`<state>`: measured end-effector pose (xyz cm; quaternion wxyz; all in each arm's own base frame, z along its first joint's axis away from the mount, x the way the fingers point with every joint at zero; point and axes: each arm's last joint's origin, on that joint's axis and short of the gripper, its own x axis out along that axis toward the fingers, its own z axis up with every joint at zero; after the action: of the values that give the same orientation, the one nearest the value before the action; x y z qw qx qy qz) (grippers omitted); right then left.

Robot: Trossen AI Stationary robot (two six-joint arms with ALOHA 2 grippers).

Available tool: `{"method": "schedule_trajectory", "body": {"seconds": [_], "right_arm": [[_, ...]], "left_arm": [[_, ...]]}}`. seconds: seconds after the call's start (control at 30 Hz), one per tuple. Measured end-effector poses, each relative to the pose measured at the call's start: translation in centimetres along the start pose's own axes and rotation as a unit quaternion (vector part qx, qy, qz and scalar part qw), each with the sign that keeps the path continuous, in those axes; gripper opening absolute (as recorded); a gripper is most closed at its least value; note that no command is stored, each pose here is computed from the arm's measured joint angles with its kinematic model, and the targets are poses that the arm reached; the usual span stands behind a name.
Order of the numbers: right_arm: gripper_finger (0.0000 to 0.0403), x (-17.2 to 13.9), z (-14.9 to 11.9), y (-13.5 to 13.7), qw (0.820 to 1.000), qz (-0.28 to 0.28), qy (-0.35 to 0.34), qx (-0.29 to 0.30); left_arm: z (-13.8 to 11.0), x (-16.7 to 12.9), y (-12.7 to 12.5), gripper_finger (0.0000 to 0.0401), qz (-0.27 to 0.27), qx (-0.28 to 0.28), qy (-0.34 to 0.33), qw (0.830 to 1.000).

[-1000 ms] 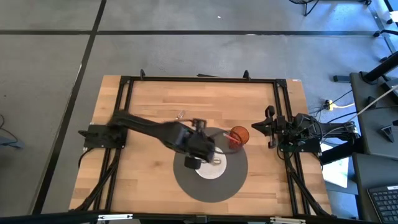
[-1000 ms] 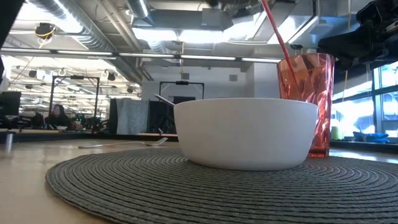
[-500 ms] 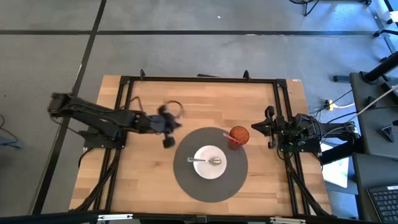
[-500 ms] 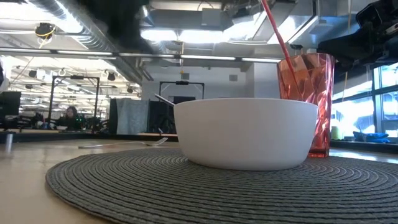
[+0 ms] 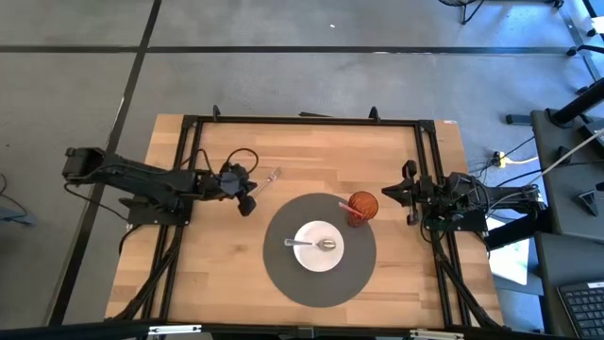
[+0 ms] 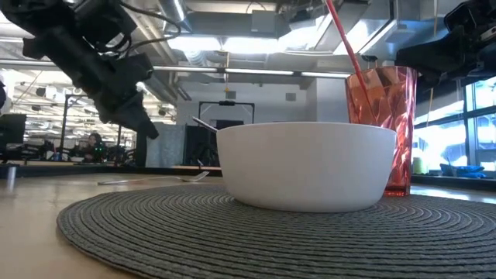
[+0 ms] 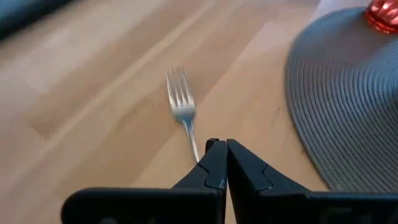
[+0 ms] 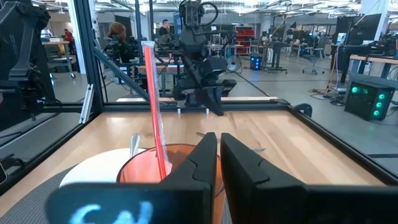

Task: Pick & Place Utensil
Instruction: Put the silver fork into the white bowl on the gray placemat

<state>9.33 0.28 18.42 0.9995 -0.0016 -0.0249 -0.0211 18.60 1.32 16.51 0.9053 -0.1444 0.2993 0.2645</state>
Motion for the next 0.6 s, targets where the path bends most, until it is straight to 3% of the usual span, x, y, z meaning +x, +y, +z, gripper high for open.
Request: {"method": "schedule_trajectory", "body": {"seconds": [0.1,0.27,0.53,0.6], "right_arm": [[0.0023,0.0,-0.1,0.0,1.0,0.001,0.003,0.0],[0.0023,0.0,-0.2,0.0,1.0,0.001,0.012,-0.001],[0.0023,0.0,-0.2,0.0,1.0,0.001,0.012,-0.006],[0.0023,0.0,-0.2,0.0,1.0,0.001,0.012,-0.011]], "left_arm": [[0.3,0.1,-0.8,0.0002,-0.033,0.065,-0.068,0.995],[1.0,-1.4,-1.2,0.0002,-0.116,0.095,-0.242,0.959],[1.2,-6.0,0.2,0.0002,-0.141,0.083,-0.292,0.942],[0.9,-7.2,0.6,0.0002,-0.126,0.076,-0.302,0.942]]}}
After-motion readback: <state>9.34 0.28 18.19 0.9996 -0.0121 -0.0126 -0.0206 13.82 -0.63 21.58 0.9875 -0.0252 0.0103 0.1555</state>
